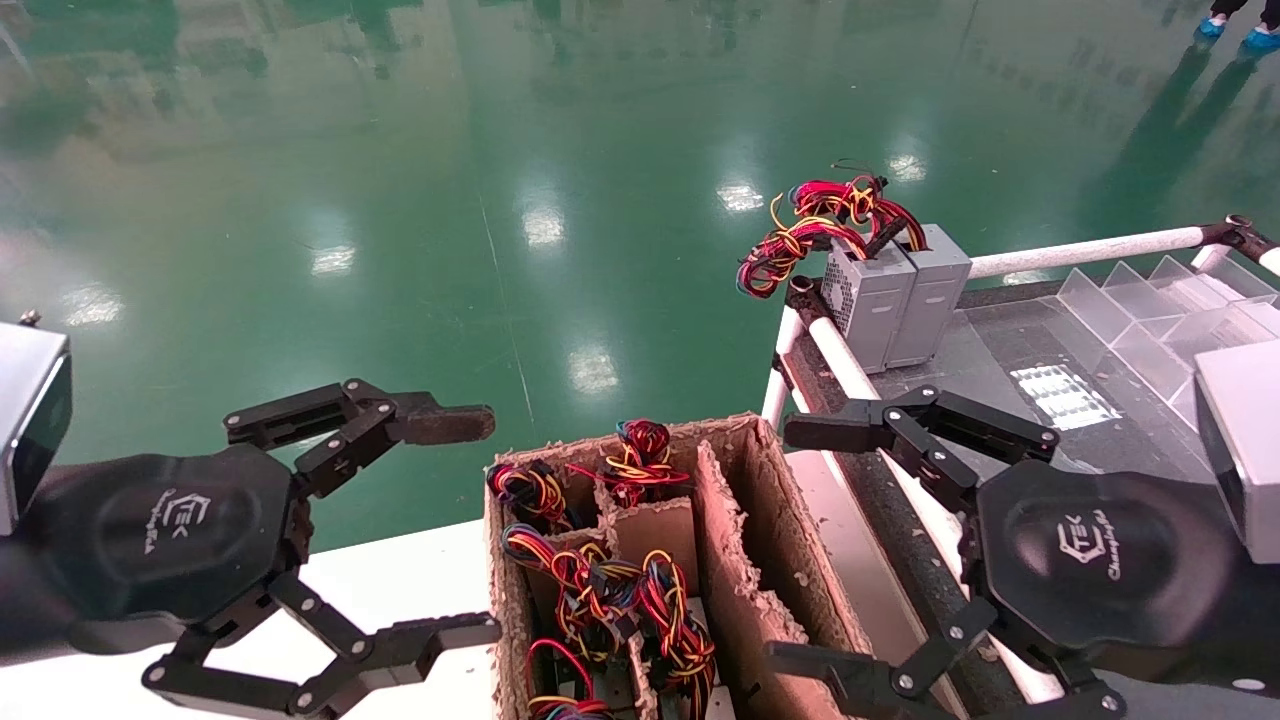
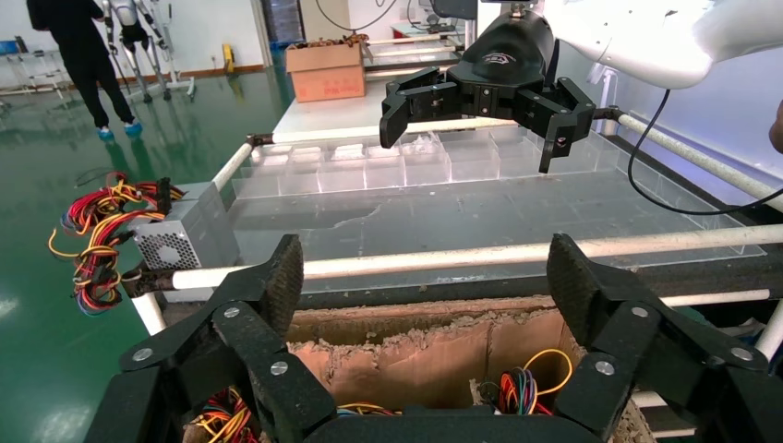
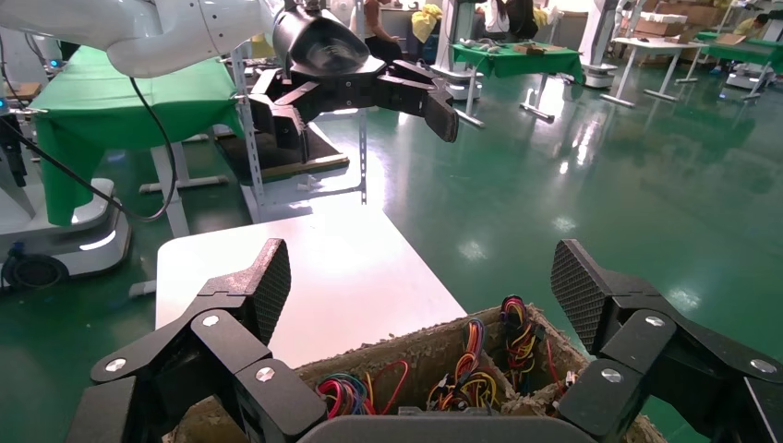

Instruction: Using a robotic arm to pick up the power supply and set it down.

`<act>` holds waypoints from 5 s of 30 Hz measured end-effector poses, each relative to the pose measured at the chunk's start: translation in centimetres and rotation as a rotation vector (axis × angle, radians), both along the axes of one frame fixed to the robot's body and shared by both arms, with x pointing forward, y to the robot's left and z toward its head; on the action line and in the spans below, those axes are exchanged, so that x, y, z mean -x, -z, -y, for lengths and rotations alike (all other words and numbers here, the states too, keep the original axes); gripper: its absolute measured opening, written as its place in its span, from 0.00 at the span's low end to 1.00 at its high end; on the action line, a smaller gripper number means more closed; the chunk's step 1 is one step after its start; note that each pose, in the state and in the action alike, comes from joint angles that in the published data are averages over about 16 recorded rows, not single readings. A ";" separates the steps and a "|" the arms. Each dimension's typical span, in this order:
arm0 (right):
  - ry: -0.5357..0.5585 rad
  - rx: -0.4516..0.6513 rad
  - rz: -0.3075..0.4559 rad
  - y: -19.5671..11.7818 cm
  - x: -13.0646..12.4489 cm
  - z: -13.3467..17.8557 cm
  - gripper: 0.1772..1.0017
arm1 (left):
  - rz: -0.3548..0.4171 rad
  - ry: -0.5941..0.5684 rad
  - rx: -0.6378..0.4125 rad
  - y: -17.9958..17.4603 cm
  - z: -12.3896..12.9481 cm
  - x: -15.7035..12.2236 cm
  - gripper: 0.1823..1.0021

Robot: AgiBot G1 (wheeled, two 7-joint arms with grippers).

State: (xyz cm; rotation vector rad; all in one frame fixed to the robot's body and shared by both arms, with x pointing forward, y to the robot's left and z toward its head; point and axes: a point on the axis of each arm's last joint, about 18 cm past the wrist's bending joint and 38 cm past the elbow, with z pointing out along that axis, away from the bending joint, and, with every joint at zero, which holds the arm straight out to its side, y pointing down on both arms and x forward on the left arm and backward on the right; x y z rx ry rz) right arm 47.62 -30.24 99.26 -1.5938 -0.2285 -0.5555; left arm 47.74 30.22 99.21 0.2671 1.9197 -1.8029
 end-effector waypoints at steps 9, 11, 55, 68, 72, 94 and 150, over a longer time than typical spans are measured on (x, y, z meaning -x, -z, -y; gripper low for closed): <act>0.000 0.000 0.000 0.0 0.0 0.0 1.00 | 0.000 0.000 0.000 0.0 0.0 0.0 0.84; 0.000 0.000 0.000 0.0 0.0 0.0 1.00 | 0.000 0.000 0.000 0.0 0.0 0.0 0.80; 0.023 0.002 -0.016 0.4 -0.3 0.4 1.00 | 0.000 0.000 0.000 0.0 0.0 0.0 0.02; 0.087 0.105 -0.098 3.8 -1.8 0.7 1.00 | 0.000 0.000 0.000 0.0 0.0 0.0 0.14; 0.095 0.169 -0.136 5.5 -2.4 0.3 1.00 | 0.000 0.000 0.000 0.0 0.0 0.0 0.22; 0.033 0.395 -0.145 11.7 -4.3 -2.8 0.95 | 0.000 0.000 0.000 0.0 0.0 0.0 0.79; 0.049 0.101 0.033 2.4 -1.2 1.0 0.09 | 0.000 0.000 0.000 0.0 0.0 0.0 1.00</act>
